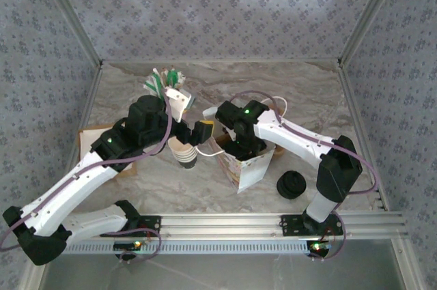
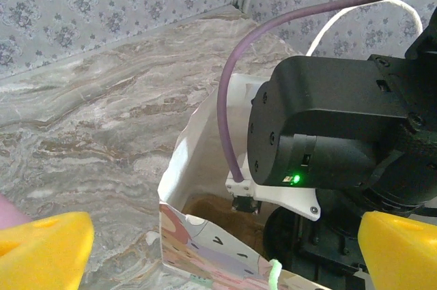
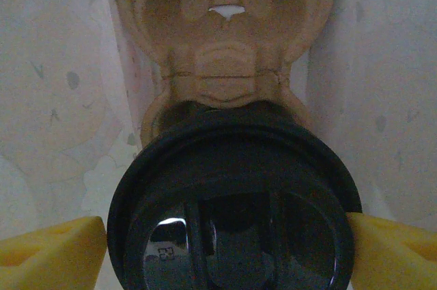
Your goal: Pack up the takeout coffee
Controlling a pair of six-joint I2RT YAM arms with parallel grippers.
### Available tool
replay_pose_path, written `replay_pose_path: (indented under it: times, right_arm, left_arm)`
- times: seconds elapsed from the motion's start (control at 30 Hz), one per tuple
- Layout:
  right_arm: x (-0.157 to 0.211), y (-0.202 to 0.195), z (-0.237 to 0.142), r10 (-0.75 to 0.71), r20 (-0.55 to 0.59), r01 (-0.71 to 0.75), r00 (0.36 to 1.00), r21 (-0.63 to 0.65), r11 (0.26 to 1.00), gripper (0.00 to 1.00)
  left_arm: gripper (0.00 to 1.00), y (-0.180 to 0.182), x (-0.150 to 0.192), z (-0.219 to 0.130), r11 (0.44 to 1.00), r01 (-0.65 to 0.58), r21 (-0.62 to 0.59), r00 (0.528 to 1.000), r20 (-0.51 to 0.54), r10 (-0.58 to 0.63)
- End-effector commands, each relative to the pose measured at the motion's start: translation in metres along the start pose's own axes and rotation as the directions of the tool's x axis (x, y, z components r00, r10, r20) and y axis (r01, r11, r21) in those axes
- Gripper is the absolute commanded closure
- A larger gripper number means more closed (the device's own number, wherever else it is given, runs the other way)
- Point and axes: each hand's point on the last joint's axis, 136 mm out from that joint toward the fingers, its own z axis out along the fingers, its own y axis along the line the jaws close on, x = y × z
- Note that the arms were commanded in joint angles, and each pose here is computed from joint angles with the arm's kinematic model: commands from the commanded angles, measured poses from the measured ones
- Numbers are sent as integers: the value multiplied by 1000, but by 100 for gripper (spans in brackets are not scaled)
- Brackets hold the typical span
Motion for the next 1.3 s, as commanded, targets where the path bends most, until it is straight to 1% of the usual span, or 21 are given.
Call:
replay_pose_path:
  times: [0.0, 0.2, 0.43, 0.5, 0.67, 0.83, 1.0, 1.27]
  right_arm:
    - [4, 0, -5, -3, -16, 4, 1000, 13, 1000, 10]
    - [4, 1, -11, 4, -4, -4, 1000, 1, 1000, 9]
    - [3, 1, -17, 7, 18, -7, 1000, -5, 1000, 8]
    - [3, 0, -19, 9, 22, -9, 1000, -7, 1000, 8]
    - [2, 1, -22, 10, 34, -10, 999, -11, 1000, 6]
    - [2, -1, -22, 14, 41, -13, 999, -10, 1000, 5]
    - [1, -2, -28, 21, 60, -20, 998, -10, 1000, 6]
    - [-1, -3, -35, 23, 79, -22, 997, -7, 1000, 6]
  left_arm:
    - [1, -7, -11, -2, 1000, -8, 24, 1000, 17, 8]
    - [1, -6, -5, 7, 1000, -5, 18, 1000, -27, 5]
    - [6, -4, -5, 11, 1000, 3, 10, 999, -35, -3]
    - [10, -4, -5, 12, 1000, 6, 7, 999, -37, -5]
    - [24, -4, -6, 11, 1000, 18, 8, 999, -37, -18]
    - [31, -8, -7, 11, 999, 29, 26, 999, -36, -28]
    - [34, -7, -4, 13, 999, 35, 25, 998, -49, -34]
    - [34, -7, -4, 12, 999, 39, 25, 998, -48, -38]
